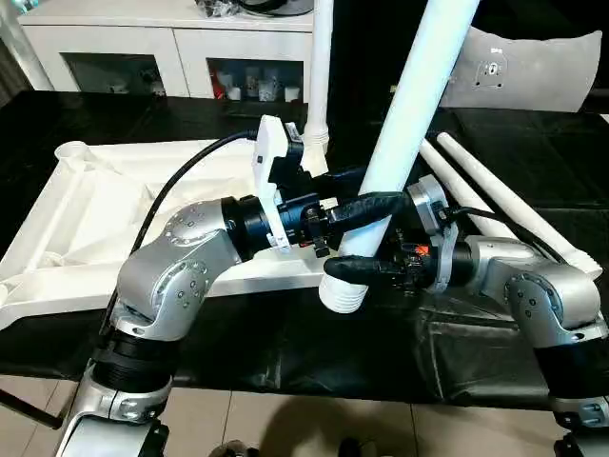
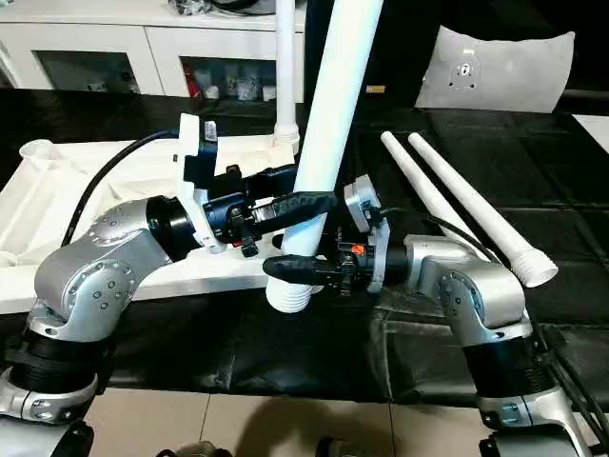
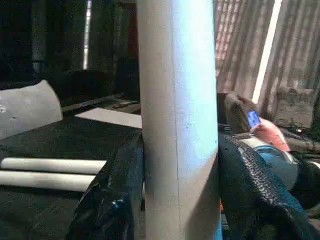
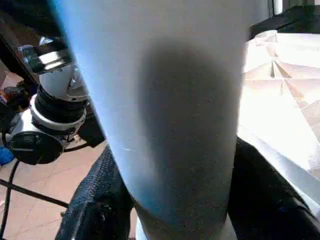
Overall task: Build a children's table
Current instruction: Pick table leg
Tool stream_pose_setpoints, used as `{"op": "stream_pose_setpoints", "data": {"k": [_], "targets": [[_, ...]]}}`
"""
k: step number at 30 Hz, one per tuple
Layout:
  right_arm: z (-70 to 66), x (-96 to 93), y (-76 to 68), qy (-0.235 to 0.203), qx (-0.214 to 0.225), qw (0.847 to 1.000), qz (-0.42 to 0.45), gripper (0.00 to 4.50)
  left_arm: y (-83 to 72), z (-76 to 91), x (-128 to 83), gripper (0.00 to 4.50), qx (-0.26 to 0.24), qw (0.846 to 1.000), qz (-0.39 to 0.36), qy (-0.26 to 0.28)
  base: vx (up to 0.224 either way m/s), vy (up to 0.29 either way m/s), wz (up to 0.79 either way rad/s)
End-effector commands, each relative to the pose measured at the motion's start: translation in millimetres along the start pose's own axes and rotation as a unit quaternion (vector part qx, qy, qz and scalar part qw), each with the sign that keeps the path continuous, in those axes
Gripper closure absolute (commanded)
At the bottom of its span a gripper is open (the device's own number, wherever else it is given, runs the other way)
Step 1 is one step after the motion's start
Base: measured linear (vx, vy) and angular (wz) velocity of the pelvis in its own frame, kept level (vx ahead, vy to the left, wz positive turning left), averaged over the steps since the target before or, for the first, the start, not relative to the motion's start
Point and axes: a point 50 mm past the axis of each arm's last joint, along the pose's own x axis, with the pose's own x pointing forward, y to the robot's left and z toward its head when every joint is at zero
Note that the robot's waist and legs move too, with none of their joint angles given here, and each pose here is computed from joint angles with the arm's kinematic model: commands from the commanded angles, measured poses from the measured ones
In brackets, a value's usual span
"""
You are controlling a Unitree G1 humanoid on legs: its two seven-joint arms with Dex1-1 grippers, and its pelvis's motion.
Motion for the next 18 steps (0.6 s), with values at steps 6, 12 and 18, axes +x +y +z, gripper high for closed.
{"op": "stream_pose_setpoints", "data": {"k": [6,12,18], "targets": [[10.1,-1.1,0.9,-0.009,-0.012,1.0,0.006,2.47,-1.1,4.4,4.6,2.67,0.019,1.0,-0.003,-0.003,0.0,0.0,0.0],[10.0,-2.0,-0.3,-0.01,-0.013,1.0,-0.001,2.5,-0.9,1.0,5.3,2.67,0.017,1.0,0.0,0.01,0.0,0.0,0.0],[5.8,-1.1,-2.8,-0.006,-0.016,1.0,-0.02,2.51,-4.9,-1.4,9.7,1.97,0.003,1.0,-0.015,0.011,0.0,0.0,0.0]]}}
